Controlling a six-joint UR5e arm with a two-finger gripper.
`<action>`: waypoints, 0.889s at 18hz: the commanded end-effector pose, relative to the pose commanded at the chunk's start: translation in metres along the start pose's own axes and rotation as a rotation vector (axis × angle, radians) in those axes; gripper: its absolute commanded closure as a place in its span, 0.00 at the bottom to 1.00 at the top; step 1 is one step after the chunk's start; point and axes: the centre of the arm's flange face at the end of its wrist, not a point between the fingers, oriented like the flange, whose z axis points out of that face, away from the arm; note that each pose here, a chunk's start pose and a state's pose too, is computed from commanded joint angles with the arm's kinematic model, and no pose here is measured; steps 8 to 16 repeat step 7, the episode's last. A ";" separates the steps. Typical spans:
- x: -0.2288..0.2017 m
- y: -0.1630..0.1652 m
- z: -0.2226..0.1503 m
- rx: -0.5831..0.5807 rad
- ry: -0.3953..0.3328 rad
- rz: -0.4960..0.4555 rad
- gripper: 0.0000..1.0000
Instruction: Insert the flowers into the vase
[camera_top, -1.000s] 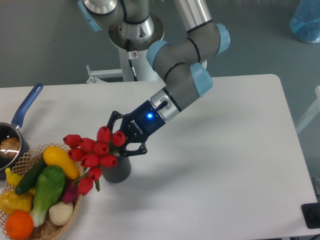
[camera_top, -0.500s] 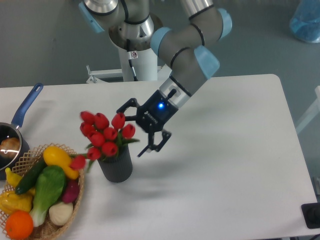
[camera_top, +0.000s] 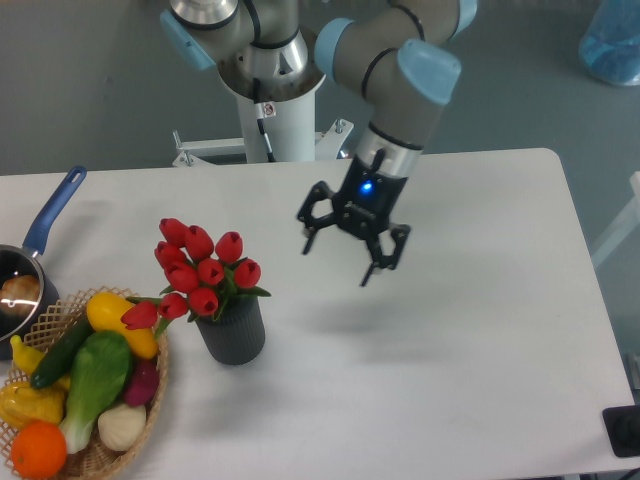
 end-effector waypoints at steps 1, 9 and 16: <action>-0.005 0.001 -0.004 -0.036 -0.026 0.004 0.00; -0.025 0.014 -0.005 -0.224 -0.110 0.065 0.00; -0.025 0.014 -0.005 -0.224 -0.110 0.065 0.00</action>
